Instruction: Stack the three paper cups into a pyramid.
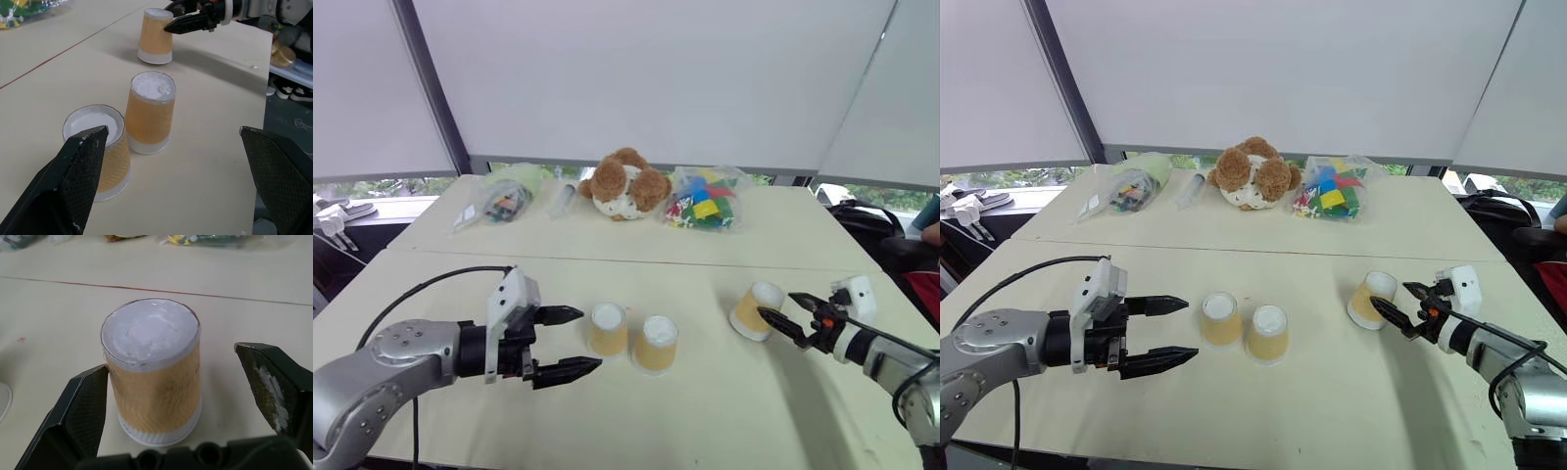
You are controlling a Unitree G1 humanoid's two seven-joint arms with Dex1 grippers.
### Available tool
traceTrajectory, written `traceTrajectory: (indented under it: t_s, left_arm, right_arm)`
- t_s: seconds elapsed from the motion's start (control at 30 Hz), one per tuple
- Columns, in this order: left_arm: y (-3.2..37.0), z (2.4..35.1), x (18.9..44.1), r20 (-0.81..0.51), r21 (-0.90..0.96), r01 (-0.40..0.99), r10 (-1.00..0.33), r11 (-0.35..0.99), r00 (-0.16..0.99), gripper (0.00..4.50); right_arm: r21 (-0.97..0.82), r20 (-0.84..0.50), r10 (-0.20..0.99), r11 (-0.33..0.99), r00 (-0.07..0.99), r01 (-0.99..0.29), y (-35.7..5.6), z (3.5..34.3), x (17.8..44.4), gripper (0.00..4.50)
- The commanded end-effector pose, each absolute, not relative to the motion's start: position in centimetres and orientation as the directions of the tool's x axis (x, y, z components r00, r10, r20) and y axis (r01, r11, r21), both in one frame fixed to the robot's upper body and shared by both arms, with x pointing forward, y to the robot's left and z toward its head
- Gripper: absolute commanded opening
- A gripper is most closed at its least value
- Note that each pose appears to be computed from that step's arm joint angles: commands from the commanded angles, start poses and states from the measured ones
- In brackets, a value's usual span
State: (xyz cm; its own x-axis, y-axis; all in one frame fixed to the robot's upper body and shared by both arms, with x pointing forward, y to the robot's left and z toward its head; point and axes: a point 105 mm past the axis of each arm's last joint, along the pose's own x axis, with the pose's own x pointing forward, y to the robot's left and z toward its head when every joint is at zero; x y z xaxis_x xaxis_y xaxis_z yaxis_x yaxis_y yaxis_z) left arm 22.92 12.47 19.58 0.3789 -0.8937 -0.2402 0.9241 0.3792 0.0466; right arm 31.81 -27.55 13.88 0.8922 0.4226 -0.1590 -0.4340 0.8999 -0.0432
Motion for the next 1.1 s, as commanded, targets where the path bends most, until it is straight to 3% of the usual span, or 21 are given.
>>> traceTrajectory:
  t_s: [0.03,0.43,0.53,0.63,0.7,0.8,0.97,1.1]
  left_arm:
    - [12.2,19.8,22.6,-0.231,0.080,0.923,-0.894,0.376,0.384,4.44]
    - [11.9,19.0,22.8,-0.232,0.081,0.918,-0.889,0.388,0.396,4.44]
    - [12.1,19.0,22.8,-0.230,0.084,0.914,-0.885,0.396,0.405,4.50]
    - [12.2,19.1,22.8,-0.227,0.085,0.910,-0.882,0.405,0.414,4.50]
    - [12.4,19.0,22.9,-0.226,0.083,0.905,-0.876,0.417,0.425,4.50]
    - [13.4,19.0,23.3,-0.223,0.067,0.882,-0.854,0.467,0.469,4.50]
    - [15.7,18.9,23.4,-0.252,0.070,0.840,-0.805,0.539,0.537,4.50]
    - [16.7,18.9,23.4,-0.269,0.079,0.828,-0.788,0.555,0.554,4.50]
  right_arm:
    - [-0.041,-0.102,0.449,0.890,0.888,-0.455,-27.2,15.2,32.1,4.50]
    - [-0.018,-0.116,0.486,0.871,0.866,-0.491,-26.2,14.3,33.3,4.50]
    - [-0.027,-0.109,0.485,0.871,0.867,-0.491,-26.2,14.4,33.7,3.59]
    - [-0.038,-0.100,0.491,0.867,0.865,-0.496,-26.0,14.6,33.8,2.18]
    - [-0.051,-0.089,0.497,0.863,0.863,-0.502,-25.8,15.1,33.9,2.15]
    - [-0.133,-0.096,0.563,0.810,0.821,-0.571,-24.0,17.4,33.8,2.15]
    - [-0.206,-0.016,0.747,0.648,0.664,-0.733,-16.9,25.0,32.9,2.15]
    - [-0.187,0.004,0.848,0.522,0.531,-0.832,-11.5,26.8,31.2,2.15]
